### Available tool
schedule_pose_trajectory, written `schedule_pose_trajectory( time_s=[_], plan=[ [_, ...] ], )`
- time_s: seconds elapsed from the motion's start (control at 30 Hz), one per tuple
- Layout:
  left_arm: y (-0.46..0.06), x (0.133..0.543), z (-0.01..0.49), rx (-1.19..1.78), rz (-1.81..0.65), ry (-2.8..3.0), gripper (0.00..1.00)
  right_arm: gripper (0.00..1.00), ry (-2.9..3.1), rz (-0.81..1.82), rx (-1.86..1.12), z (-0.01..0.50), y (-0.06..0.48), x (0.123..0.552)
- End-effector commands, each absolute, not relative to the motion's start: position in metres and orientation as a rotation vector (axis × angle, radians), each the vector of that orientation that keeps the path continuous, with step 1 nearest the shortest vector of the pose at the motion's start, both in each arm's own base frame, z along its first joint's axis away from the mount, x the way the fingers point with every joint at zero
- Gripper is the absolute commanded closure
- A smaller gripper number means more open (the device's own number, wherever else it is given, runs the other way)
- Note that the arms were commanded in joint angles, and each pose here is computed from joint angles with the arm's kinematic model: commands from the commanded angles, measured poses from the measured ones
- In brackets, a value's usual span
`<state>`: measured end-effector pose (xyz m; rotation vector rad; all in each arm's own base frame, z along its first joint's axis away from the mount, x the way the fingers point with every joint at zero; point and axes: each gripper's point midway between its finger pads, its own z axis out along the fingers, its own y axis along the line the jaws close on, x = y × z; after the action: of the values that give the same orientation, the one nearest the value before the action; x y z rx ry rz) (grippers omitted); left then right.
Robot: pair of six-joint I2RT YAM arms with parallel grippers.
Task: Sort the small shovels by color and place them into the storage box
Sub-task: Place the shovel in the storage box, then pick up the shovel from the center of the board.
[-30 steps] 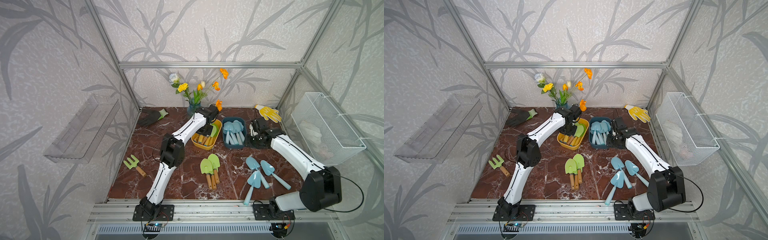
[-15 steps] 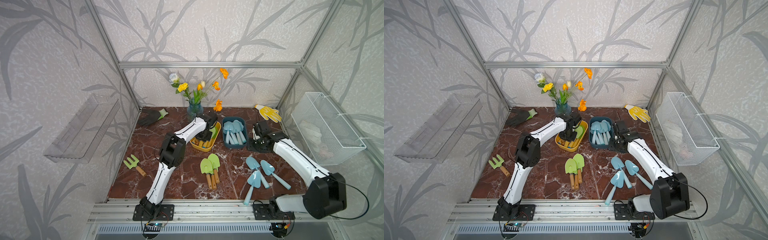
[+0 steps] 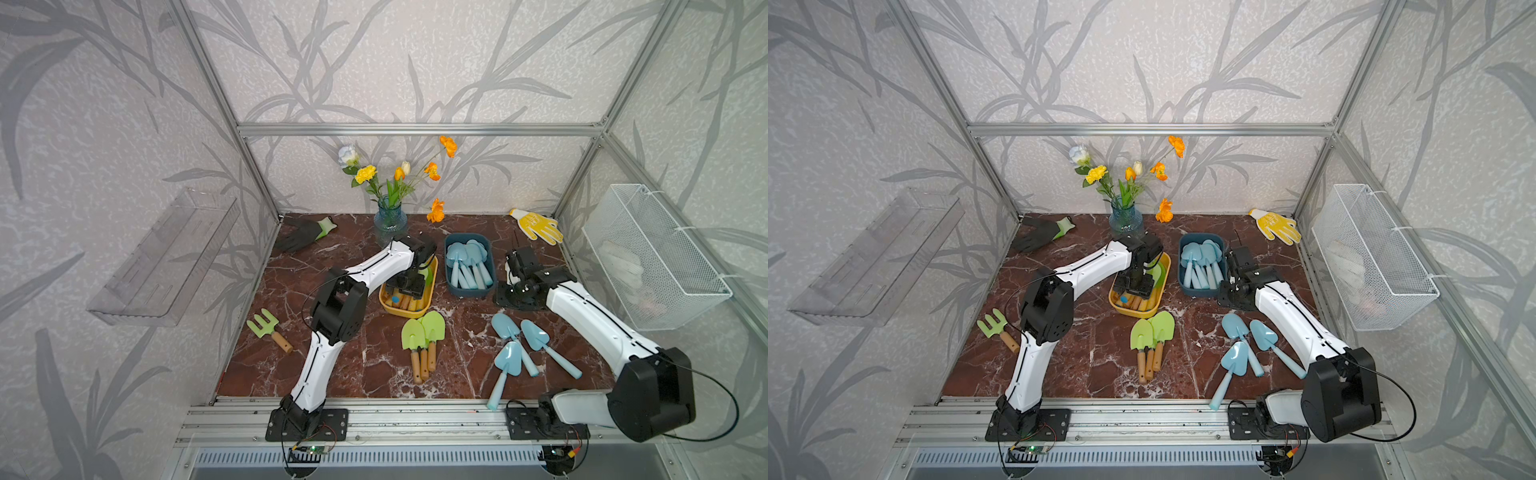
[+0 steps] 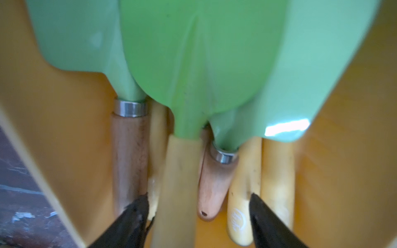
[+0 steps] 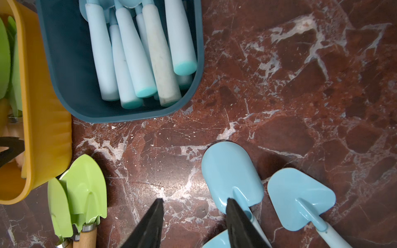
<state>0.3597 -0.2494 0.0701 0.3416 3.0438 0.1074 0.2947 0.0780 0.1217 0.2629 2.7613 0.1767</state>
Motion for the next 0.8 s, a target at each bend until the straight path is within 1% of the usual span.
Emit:
schedule_pose_trajectory(
  time_s=[0.0, 0.1, 0.2, 0.3, 0.5, 0.63, 0.77],
  plan=[
    [-0.256, 0.375, 0.141, 0.282, 0.01, 2.906, 0.19, 0.51, 2.742, 0.195, 0.259, 0.127, 0.077, 0.29],
    [-0.258, 0.388, 0.169, 0.235, -0.036, 2.838, 0.17, 0.5, 2.752, 0.185, 0.253, 0.124, 0.075, 0.284],
    [-0.252, 0.397, 0.178, 0.172, -0.048, 2.802, 0.17, 0.5, 2.774, 0.18, 0.265, 0.119, 0.073, 0.276],
    [-0.243, 0.402, 0.176, 0.097, -0.059, 2.801, 0.15, 0.49, 2.814, 0.211, 0.296, 0.107, 0.076, 0.265],
    [-0.231, 0.405, 0.165, -0.009, -0.097, 2.81, 0.14, 0.49, 2.905, 0.247, 0.332, 0.075, 0.082, 0.237],
    [-0.226, 0.404, 0.155, -0.023, -0.08, 2.834, 0.14, 0.49, 2.944, 0.162, 0.332, 0.06, 0.075, 0.221],
    [-0.226, 0.399, 0.148, -0.035, -0.097, 2.86, 0.14, 0.49, 2.96, 0.058, 0.364, 0.058, 0.06, 0.209]
  ],
)
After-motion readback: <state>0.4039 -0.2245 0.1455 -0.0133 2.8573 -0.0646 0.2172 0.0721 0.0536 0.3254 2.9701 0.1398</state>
